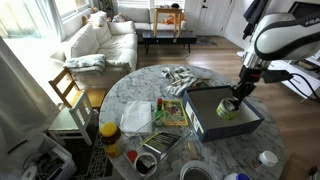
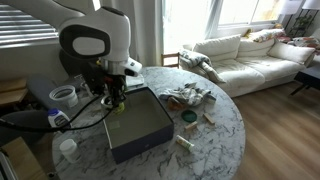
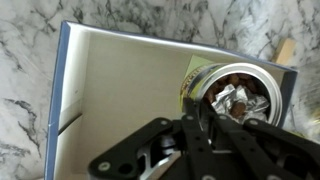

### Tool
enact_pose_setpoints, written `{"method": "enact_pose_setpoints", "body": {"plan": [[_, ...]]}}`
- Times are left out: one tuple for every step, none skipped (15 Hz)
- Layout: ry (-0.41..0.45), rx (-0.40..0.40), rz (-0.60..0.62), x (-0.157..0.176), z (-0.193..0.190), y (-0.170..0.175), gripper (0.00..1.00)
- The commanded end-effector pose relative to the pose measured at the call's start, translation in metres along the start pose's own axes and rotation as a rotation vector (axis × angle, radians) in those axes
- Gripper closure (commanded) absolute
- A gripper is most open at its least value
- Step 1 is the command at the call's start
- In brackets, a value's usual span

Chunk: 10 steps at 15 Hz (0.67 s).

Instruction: Put the yellow tin and white and orange container in the box then put the box on the clear container

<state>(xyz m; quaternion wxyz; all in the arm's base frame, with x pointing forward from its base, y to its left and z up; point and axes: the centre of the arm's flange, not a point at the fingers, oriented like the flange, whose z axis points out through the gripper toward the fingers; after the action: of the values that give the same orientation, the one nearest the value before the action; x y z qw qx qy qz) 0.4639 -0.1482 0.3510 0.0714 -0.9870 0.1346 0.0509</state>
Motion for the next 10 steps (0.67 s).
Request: {"method": "enact_pose_setpoints", "body": {"plan": [[0.04, 0.017, 0.083, 0.037, 0.035, 0.003, 0.97], [0.051, 0.017, 0.103, 0.042, 0.042, 0.004, 0.97], [0.06, 0.013, 0.128, 0.046, 0.051, 0.004, 0.97], [0.064, 0.014, 0.146, 0.048, 0.059, 0.004, 0.97], [0.067, 0.013, 0.164, 0.05, 0.067, 0.004, 0.97], [0.068, 0.016, 0.165, 0.049, 0.075, 0.004, 0.97], [0.068, 0.016, 0.17, 0.047, 0.083, 0.004, 0.97], [0.069, 0.02, 0.175, 0.047, 0.088, 0.004, 0.97], [0.071, 0.023, 0.189, 0.047, 0.092, 0.004, 0.97], [0.072, 0.021, 0.196, 0.047, 0.093, 0.004, 0.92]]}}
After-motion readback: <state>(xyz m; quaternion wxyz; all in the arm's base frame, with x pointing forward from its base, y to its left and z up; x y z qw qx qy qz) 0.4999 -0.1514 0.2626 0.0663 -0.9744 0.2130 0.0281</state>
